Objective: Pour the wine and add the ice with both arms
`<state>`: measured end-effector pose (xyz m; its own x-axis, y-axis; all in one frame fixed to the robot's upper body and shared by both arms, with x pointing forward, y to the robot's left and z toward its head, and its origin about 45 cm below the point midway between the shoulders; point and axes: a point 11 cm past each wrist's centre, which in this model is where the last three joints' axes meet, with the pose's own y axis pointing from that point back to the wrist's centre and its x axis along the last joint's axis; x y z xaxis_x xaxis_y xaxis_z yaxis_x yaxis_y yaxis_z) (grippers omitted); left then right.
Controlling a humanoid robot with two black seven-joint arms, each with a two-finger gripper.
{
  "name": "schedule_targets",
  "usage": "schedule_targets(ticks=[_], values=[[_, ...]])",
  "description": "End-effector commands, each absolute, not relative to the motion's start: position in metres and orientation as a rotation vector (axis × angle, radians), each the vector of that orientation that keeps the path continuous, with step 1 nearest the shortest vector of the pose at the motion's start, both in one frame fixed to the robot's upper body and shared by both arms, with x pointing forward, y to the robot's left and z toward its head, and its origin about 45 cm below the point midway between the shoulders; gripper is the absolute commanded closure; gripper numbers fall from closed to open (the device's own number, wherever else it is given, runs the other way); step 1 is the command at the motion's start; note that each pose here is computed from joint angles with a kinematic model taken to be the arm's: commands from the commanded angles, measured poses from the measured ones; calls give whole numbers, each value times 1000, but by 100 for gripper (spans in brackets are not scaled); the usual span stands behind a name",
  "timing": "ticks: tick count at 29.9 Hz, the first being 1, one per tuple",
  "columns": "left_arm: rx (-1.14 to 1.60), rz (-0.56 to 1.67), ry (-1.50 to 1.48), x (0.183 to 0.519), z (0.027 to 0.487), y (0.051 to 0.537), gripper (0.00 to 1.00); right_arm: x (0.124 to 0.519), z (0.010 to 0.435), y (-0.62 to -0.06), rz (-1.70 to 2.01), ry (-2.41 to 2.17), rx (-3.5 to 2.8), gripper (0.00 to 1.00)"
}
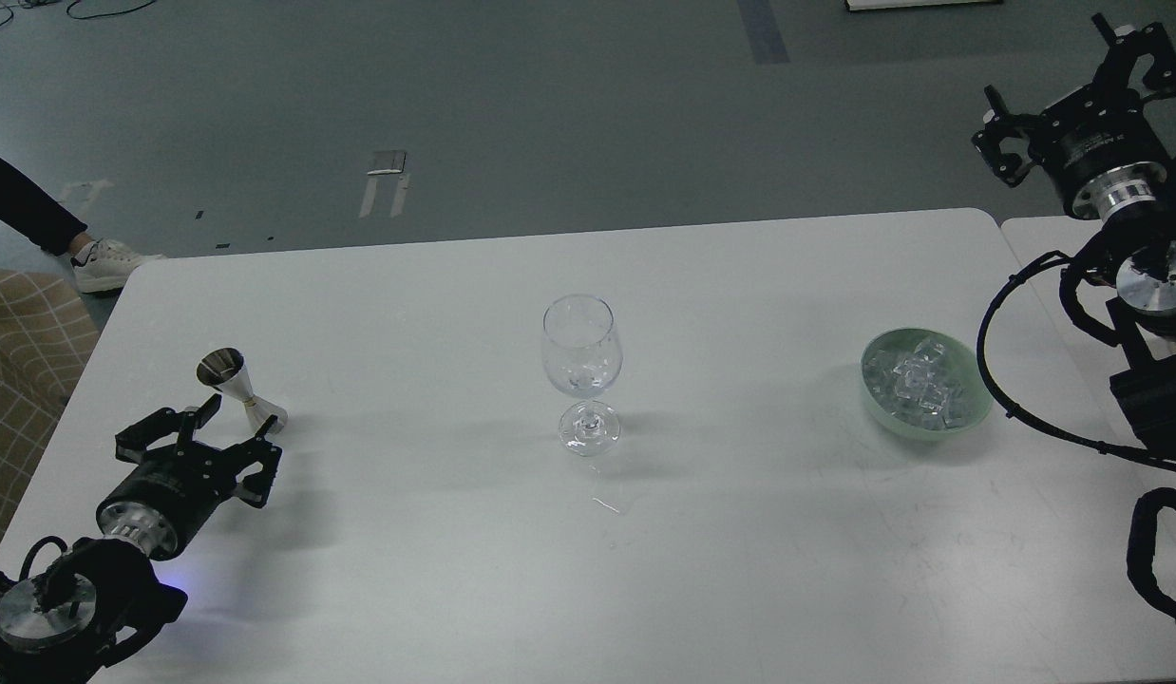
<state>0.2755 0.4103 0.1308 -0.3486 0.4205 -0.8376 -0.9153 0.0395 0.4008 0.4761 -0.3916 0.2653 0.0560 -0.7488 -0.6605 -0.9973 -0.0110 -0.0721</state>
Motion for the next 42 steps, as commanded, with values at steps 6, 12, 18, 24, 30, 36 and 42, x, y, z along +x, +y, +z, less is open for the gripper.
schedule_targets(ticks=[6,12,18,24,30,36,42], values=[[-589,1591,1190,285,131,422,38,476,266,-392,614,1745,-1814,0],[-599,1590,1227,287,118,417,38,474,263,-395,616,1757,-1813,0],[-619,1599,1217,289,120,420,38,474,264,-396,614,1758,-1810,0],[-624,1594,1214,292,122,420,38,474,263,-396,617,1758,-1812,0],[-629,1590,1215,295,122,418,38,473,262,-397,618,1763,-1812,0],[-633,1603,1202,300,123,423,38,473,261,-397,623,1764,-1813,0],[-622,1594,1217,304,118,420,38,473,260,-396,625,1764,-1815,0]])
